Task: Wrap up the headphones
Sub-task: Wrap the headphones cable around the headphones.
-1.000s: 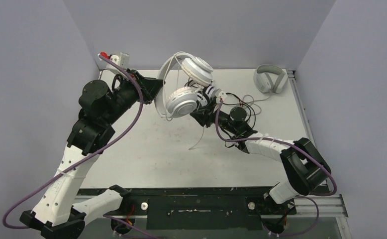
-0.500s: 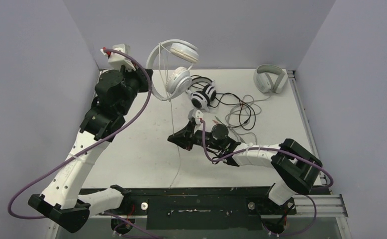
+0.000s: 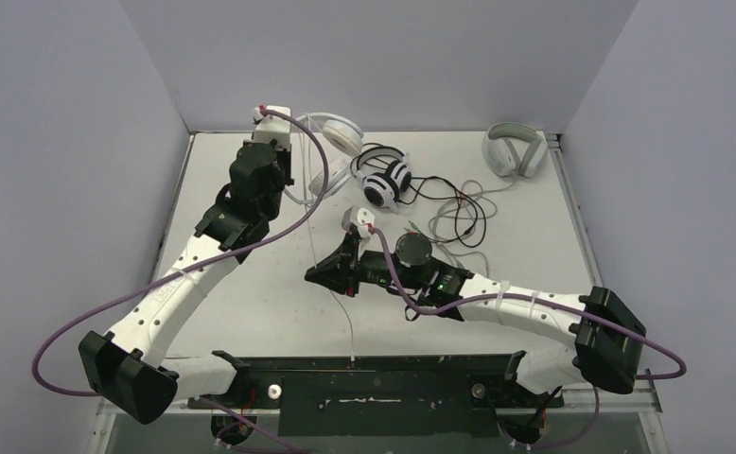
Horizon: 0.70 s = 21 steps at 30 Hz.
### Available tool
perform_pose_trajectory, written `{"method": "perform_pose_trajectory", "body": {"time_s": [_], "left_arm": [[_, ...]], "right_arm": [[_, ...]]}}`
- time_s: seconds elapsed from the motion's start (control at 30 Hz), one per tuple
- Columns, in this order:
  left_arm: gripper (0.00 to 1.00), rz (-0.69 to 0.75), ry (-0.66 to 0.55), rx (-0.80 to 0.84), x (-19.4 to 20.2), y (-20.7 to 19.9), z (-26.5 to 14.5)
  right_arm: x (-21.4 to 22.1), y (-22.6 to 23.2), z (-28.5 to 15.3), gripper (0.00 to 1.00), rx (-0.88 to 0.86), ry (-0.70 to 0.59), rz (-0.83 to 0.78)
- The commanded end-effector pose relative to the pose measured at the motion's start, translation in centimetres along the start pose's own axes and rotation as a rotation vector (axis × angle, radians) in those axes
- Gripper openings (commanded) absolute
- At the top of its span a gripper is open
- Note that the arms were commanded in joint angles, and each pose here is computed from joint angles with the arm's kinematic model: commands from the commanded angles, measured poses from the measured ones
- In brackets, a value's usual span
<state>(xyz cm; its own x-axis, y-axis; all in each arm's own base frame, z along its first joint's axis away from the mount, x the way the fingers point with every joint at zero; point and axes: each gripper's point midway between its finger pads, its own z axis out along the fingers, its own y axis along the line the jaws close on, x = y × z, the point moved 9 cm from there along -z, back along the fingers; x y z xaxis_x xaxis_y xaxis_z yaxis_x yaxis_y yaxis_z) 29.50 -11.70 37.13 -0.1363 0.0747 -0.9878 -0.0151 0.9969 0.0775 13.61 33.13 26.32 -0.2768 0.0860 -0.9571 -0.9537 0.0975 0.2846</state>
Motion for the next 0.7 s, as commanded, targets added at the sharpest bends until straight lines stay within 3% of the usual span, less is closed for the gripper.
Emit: {"method": "perform_pose_trajectory", "body": {"time_s": [0.0, 0.33, 0.67], "left_arm": [[0.00, 0.038, -0.205, -0.036, -2.7, 0.9, -0.1], [0.00, 0.233, -0.104, 0.294, 2.4, -1.2, -1.1], [0.00, 0.263, 0.084, 0.565, 6.8, -2.9, -2.8]], "right_arm": [[-3.0, 1.0, -0.2, 0.00, 0.040, 0.149, -0.032], [-7.8, -2.3, -2.9, 0.00, 0.251, 0.227, -0.041], [-7.9, -5.4, -5.5, 0.03, 0.349, 0.285, -0.010]]}}
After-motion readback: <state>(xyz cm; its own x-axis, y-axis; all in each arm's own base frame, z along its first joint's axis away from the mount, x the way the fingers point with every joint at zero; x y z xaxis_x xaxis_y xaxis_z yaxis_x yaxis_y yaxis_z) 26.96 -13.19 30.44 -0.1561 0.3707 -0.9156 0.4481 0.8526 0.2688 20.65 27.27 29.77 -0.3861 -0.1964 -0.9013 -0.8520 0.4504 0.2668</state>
